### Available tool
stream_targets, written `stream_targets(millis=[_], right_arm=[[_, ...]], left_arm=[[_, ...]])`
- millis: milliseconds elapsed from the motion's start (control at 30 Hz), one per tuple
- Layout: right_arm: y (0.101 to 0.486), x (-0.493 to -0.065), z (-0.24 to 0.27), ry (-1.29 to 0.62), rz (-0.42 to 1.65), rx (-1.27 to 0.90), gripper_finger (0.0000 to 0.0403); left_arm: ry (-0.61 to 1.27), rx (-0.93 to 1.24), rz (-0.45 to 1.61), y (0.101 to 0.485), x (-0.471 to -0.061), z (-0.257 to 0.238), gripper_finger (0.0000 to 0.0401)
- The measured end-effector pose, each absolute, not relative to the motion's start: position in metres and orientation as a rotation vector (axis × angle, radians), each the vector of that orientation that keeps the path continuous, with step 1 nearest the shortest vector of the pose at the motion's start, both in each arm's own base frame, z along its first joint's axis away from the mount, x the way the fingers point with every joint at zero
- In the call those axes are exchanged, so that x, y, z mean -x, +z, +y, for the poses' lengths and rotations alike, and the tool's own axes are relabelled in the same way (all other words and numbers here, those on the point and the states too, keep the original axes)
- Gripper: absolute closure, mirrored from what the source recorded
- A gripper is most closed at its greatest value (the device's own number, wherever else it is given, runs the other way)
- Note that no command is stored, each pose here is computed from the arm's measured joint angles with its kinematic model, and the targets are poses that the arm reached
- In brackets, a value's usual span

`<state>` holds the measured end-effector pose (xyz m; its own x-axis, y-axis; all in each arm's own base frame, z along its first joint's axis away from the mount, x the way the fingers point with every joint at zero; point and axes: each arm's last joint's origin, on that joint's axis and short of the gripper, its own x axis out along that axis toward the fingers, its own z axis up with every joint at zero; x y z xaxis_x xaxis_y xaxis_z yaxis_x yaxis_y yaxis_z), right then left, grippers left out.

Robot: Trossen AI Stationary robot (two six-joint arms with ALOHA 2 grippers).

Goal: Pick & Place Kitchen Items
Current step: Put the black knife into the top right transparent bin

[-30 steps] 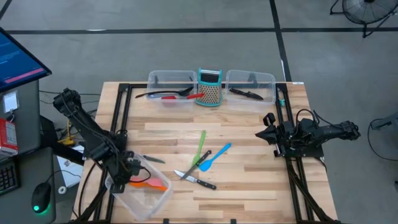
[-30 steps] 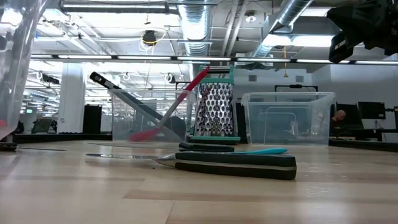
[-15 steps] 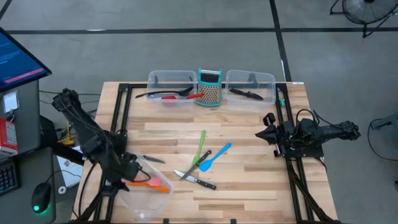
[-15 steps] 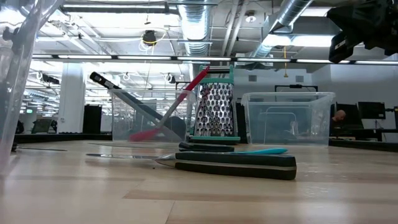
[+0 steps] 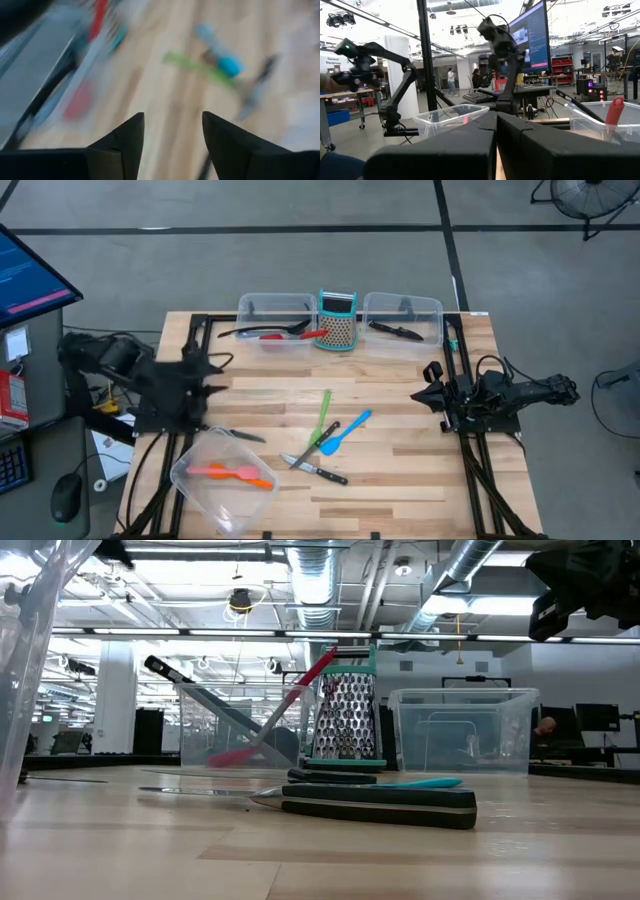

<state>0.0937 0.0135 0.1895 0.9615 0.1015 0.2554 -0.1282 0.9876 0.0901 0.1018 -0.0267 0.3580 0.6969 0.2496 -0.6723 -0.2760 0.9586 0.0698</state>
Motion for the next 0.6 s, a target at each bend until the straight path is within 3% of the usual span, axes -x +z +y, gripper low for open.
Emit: stream_targets(millis=[367,600], right_arm=[[0.189,-0.094,0.014,0.116,-0.253,-0.106,0.0403],[0.189,-0.094,0.014,0.117,-0.253,-0.106,0.0403]], left_arm=[[0.442,0.01,1.068,0.337,-0.132,0.009,0.0151],[0.224,0.105,1.268,0.317,-0.157,0.015,0.0162]])
